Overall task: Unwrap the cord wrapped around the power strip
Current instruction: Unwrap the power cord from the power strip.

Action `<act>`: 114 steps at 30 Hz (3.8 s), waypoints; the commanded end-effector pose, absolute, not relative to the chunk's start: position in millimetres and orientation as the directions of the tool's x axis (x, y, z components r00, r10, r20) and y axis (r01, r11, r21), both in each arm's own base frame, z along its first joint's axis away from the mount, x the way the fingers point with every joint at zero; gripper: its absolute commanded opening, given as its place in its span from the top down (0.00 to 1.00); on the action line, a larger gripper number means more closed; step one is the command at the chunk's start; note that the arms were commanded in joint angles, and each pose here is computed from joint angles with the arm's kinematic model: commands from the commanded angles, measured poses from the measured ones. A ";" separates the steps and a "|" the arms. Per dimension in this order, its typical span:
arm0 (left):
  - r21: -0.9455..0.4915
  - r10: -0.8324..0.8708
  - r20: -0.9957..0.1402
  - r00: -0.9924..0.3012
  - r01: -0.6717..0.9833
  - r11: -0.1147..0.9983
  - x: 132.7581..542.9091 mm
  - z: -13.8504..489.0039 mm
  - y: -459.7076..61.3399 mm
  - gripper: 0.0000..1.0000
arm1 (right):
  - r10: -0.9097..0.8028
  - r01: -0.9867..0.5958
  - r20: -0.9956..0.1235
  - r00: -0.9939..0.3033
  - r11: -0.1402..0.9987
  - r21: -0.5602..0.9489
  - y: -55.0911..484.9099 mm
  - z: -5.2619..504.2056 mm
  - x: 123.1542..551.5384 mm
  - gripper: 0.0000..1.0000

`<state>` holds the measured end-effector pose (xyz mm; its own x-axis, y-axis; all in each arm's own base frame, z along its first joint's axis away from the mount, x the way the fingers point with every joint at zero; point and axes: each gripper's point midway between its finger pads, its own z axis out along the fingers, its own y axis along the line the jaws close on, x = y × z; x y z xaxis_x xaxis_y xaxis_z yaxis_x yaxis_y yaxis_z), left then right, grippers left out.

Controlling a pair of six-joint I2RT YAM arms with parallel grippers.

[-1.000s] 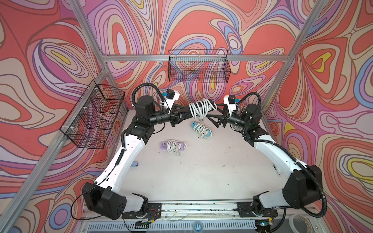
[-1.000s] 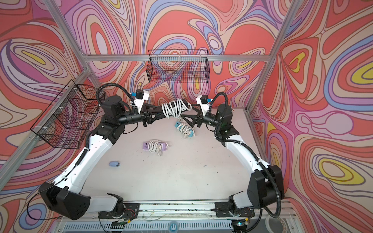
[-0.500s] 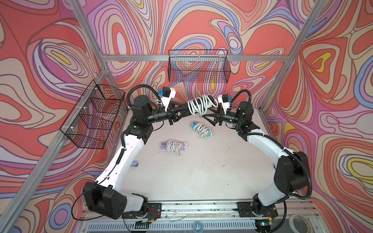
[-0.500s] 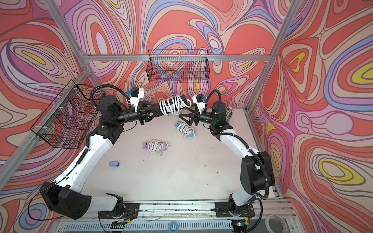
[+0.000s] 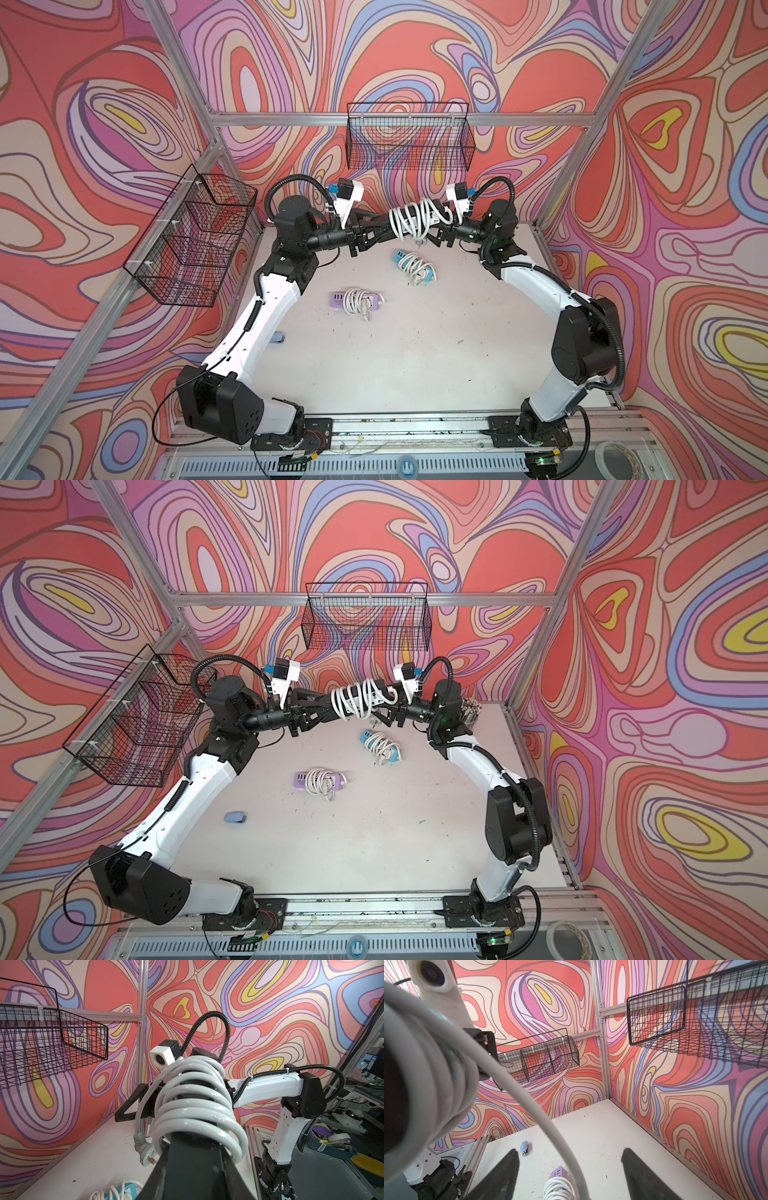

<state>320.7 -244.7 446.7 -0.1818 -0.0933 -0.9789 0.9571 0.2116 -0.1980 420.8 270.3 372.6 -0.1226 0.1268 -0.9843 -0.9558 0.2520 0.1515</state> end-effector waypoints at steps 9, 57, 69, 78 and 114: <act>-0.098 -0.100 -0.992 -0.081 0.978 0.184 312.2 460.8 -244.4 1.00 | 0.151 -0.967 -0.979 -0.138 0.194 0.167 273.8 382.6 424.3 0.75; -0.024 0.013 -0.999 -0.033 0.898 0.439 348.6 424.0 -235.6 1.00 | 0.018 -0.893 -0.992 -0.123 0.435 0.118 206.1 425.2 302.8 1.00; -0.015 -0.016 -1.000 -0.008 0.872 0.489 354.6 430.3 -226.6 1.00 | 0.020 -0.902 -0.976 -0.216 0.379 0.207 215.3 401.0 295.5 1.00; -0.015 -0.046 -0.999 0.011 0.854 0.520 357.3 437.3 -217.6 1.00 | -0.020 -0.887 -0.949 -0.315 0.362 0.287 233.2 355.2 305.3 1.00; -0.104 -0.162 -0.985 -0.052 0.937 0.334 338.2 461.3 -226.3 1.00 | -0.006 -0.698 -0.811 -0.585 0.513 0.500 285.9 190.9 477.7 1.00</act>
